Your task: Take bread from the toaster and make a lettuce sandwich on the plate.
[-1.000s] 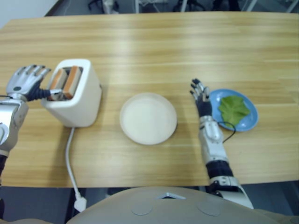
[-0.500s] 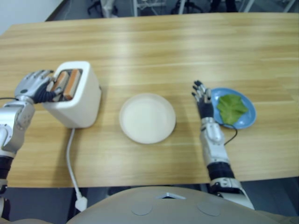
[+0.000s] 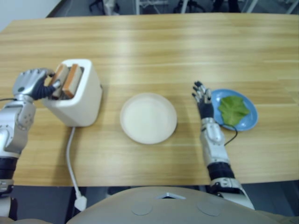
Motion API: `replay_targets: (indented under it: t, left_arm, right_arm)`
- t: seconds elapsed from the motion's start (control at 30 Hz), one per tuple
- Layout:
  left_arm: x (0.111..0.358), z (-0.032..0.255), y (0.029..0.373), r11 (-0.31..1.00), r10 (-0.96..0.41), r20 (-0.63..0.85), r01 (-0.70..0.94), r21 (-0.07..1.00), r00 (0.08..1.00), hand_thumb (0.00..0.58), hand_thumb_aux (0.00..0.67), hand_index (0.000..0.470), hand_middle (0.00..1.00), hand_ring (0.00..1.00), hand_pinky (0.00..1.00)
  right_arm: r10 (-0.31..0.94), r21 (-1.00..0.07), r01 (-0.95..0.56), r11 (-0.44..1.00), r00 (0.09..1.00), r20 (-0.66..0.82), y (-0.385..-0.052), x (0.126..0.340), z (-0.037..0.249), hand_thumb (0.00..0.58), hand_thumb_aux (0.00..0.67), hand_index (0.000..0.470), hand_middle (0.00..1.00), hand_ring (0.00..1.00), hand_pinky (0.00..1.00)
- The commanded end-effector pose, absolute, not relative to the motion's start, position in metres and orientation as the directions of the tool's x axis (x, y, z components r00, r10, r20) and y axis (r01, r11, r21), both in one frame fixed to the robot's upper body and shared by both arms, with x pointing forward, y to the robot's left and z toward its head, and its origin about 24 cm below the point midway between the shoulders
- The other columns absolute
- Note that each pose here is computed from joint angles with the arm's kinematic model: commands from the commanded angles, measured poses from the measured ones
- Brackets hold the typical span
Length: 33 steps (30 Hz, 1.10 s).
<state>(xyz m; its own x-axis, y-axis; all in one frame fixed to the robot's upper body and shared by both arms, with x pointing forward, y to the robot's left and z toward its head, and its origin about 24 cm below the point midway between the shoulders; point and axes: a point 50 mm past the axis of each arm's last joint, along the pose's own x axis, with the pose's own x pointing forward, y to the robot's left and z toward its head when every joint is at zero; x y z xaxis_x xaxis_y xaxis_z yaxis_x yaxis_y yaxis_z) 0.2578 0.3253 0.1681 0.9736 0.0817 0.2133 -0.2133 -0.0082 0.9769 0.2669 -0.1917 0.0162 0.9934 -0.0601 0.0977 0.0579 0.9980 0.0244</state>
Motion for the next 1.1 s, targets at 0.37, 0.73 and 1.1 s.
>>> replay_targets:
  t: [0.37, 0.73, 1.1]
  left_arm:
    - [0.229, 0.251, 0.324, -0.003, 0.077, 0.657, -0.659, 0.752, 0.75, 0.58, 0.67, 0.46, 1.0, 1.0, 1.0]
    - [0.261, 0.246, 0.25, 0.555, -0.094, 0.682, -0.53, 0.641, 0.725, 0.58, 0.67, 0.46, 1.0, 1.0, 1.0]
    - [0.294, 0.157, 0.139, 0.731, -0.547, 0.248, 0.312, 0.607, 0.799, 0.58, 0.67, 0.46, 1.0, 1.0, 1.0]
  right_arm:
    - [-0.066, 0.032, 0.065, 0.997, 0.996, 0.055, -0.191, 0.268, 0.009, 0.0, 0.0, 0.0, 0.0, 0.0, 0.0]
    - [-0.06, 0.036, 0.058, 0.998, 0.998, 0.037, -0.187, 0.273, 0.006, 0.0, 0.0, 0.0, 0.0, 0.0, 0.0]
    - [-0.077, 0.034, 0.076, 0.997, 0.997, 0.03, -0.194, 0.273, 0.005, 0.0, 0.0, 0.0, 0.0, 0.0, 0.0]
